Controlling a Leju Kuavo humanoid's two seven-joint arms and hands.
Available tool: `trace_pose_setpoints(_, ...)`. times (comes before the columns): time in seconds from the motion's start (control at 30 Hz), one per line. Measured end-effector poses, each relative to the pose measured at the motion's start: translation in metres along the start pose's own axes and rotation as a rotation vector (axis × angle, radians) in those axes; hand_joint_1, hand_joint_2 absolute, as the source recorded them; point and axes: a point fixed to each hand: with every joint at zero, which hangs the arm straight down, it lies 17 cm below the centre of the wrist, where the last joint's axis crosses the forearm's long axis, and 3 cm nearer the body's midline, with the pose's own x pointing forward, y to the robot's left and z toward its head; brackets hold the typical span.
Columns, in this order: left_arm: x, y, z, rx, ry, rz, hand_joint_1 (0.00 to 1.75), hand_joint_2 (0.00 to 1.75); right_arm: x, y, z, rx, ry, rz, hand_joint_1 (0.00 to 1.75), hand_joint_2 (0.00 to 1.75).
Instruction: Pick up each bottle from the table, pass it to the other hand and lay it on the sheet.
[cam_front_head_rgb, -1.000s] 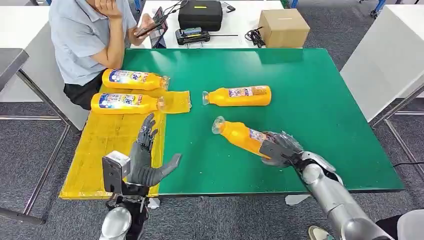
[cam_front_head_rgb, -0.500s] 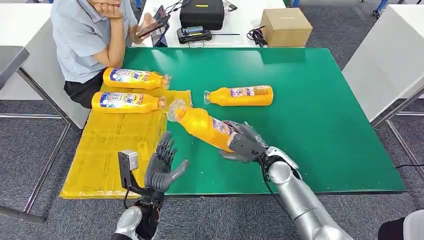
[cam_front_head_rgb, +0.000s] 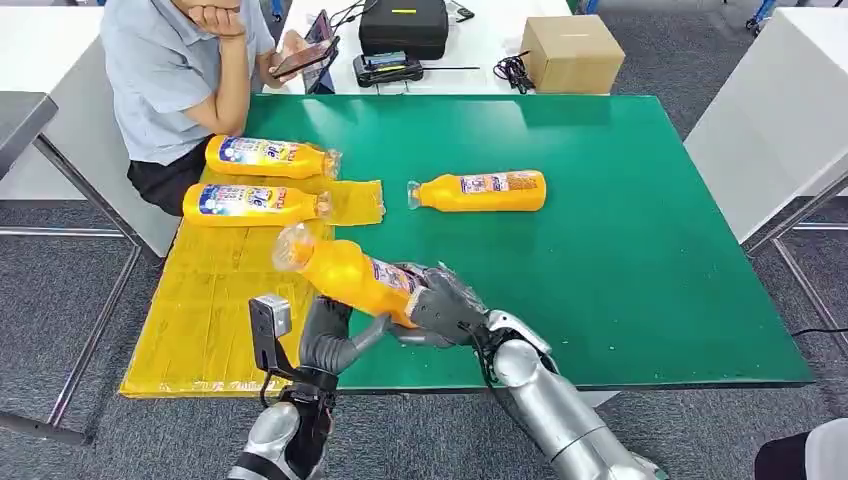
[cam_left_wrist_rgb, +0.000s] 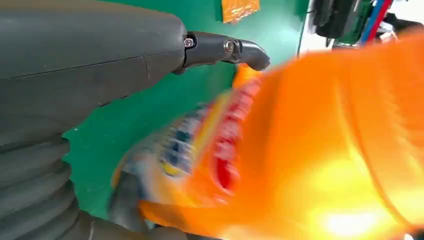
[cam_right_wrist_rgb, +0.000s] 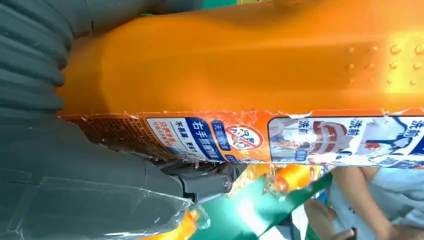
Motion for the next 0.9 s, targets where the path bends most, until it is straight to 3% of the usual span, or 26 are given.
trace_pose_setpoints(0.27, 0.012, -0.007, -0.004, -0.013, -0.045, 0.042, 0.00, 1.75, -0.008, 0.023, 0.001, 0.040, 0.010, -0.062, 1.75, 1.75)
trace_pose_setpoints(0.3, 0.013, -0.009, -0.003, -0.020, -0.044, 0.056, 0.12, 1.75, -0.008, 0.025, 0.002, 0.046, 0.008, -0.071, 1.73, 1.75)
trace_pose_setpoints(0.33, 0.013, -0.010, -0.003, -0.028, -0.043, 0.069, 1.75, 1.75, -0.008, 0.027, 0.002, 0.051, 0.004, -0.083, 1.75, 1.75)
trace_pose_setpoints(0.43, 0.015, -0.014, -0.003, -0.047, -0.048, 0.093, 1.75, 1.75, -0.008, 0.031, 0.003, 0.063, 0.000, -0.108, 1.61, 1.75)
trace_pose_setpoints(0.7, 0.020, -0.018, -0.002, -0.069, -0.069, 0.110, 1.75, 1.75, -0.006, 0.034, 0.003, 0.076, -0.015, -0.183, 1.54, 1.75)
trace_pose_setpoints(0.8, 0.022, -0.020, -0.002, -0.078, -0.076, 0.113, 1.75, 1.75, -0.003, 0.035, 0.004, 0.081, -0.027, -0.236, 1.38, 1.75)
trace_pose_setpoints(0.83, 0.022, -0.020, -0.002, -0.080, -0.077, 0.113, 1.75, 1.75, -0.003, 0.035, 0.004, 0.080, -0.028, -0.247, 1.05, 1.75)
trace_pose_setpoints(0.9, 0.023, -0.021, -0.002, -0.084, -0.080, 0.107, 1.75, 1.75, -0.003, 0.036, 0.005, 0.080, -0.030, -0.266, 0.14, 1.75)
